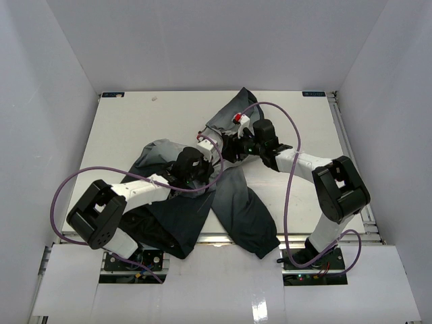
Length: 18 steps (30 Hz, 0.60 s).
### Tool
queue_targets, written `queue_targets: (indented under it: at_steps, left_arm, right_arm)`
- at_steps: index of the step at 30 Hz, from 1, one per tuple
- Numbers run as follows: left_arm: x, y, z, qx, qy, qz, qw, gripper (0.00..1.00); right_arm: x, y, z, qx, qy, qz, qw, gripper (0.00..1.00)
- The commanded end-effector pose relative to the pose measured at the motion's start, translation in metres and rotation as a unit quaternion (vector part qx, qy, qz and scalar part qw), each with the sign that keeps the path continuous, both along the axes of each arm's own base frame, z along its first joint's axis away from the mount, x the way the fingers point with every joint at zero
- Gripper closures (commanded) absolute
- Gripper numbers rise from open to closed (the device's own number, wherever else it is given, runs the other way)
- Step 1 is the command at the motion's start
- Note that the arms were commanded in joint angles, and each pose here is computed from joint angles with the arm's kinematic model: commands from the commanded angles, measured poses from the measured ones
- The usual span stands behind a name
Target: Zip up the jacket
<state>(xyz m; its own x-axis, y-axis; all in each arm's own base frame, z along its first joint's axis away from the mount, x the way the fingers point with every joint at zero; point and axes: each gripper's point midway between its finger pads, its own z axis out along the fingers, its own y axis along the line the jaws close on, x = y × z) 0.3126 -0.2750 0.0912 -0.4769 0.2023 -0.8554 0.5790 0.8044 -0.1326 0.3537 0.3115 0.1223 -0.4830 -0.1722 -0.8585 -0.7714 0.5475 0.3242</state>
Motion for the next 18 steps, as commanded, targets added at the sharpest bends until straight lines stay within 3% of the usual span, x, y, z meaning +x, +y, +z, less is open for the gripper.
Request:
queue_targets:
  at_steps: [1,11,18]
  left_arm:
    - [-0.005,0.004,-0.009,0.011,0.006,0.004,1.0,1.0]
    - [-0.003,0.002,-0.009,0.011,0.003,0.002,1.0,1.0]
    - [-0.002,0.001,-0.011,0.014,0.004,0.002,1.0,1.0]
  right_arm:
    - [0.007,0.008,0.0,0.029,0.009,0.011,0.999,0.49]
    - [0.015,0.008,-0.012,0.037,0.029,0.007,0.999,0.53]
    - [0.015,0.012,-0.011,0.052,0.028,0.018,0.998,0.7]
